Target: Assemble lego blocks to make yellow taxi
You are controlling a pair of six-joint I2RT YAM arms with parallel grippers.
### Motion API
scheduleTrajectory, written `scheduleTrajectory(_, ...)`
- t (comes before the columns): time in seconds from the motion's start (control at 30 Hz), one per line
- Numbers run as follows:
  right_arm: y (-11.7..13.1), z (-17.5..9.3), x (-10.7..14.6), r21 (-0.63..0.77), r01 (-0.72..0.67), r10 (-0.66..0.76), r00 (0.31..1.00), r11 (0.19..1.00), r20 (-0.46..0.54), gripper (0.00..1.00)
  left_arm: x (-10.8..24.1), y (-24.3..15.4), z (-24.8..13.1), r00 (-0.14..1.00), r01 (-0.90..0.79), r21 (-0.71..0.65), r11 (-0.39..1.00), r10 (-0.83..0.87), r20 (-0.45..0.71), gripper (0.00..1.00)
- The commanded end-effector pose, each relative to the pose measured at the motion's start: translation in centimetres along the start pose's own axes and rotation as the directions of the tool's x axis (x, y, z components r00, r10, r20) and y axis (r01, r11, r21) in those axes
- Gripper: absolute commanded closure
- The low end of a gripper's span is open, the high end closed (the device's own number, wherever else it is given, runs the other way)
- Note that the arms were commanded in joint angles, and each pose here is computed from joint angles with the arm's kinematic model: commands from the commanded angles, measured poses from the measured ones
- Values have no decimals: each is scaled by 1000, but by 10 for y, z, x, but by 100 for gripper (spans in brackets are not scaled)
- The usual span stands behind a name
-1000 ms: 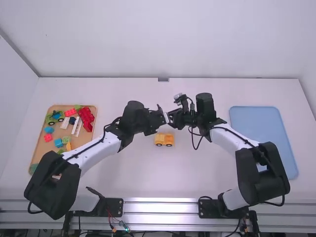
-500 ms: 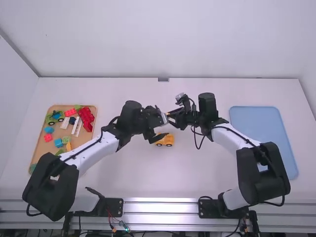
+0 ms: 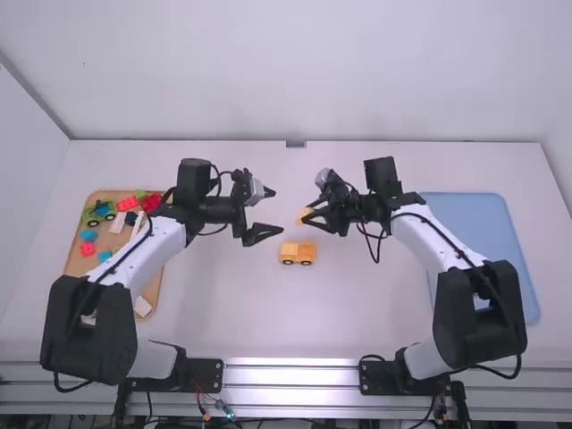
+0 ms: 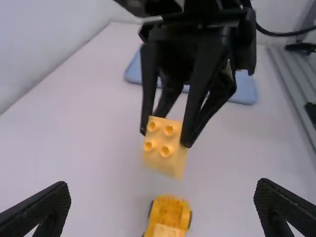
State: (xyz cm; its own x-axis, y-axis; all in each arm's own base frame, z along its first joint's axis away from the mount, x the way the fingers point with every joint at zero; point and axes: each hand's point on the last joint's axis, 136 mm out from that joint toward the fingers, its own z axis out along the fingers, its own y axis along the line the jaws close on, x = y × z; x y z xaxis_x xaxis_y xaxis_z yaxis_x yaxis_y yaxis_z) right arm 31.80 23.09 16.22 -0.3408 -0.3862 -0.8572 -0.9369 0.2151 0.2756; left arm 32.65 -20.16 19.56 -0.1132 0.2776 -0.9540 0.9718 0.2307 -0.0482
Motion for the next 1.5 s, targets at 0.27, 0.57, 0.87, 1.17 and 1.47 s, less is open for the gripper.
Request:
scheduleTrajectory(0.27,42,4,-35,-117,377,-383,923,919,-38,75,0,-15,8,996,28,162,986,-42,81,0)
scheduleTrajectory(0.57,47,10,-34,-130,383,-391,919,915,-49,80,6,-20,22,999,27,151,988,-31,27,18)
scheduleTrajectory(0.87,42,6,-33,-117,365,-373,927,924,-50,80,6,-20,21,999,7,154,988,-13,33,33)
scheduleTrajectory(1.17,43,6,-35,-121,332,-339,940,935,-39,80,6,-23,23,999,-35,160,986,29,39,46)
scheduleTrajectory(1.47,46,6,-36,-130,329,-336,941,935,-33,80,5,-24,24,999,-35,164,986,28,40,59)
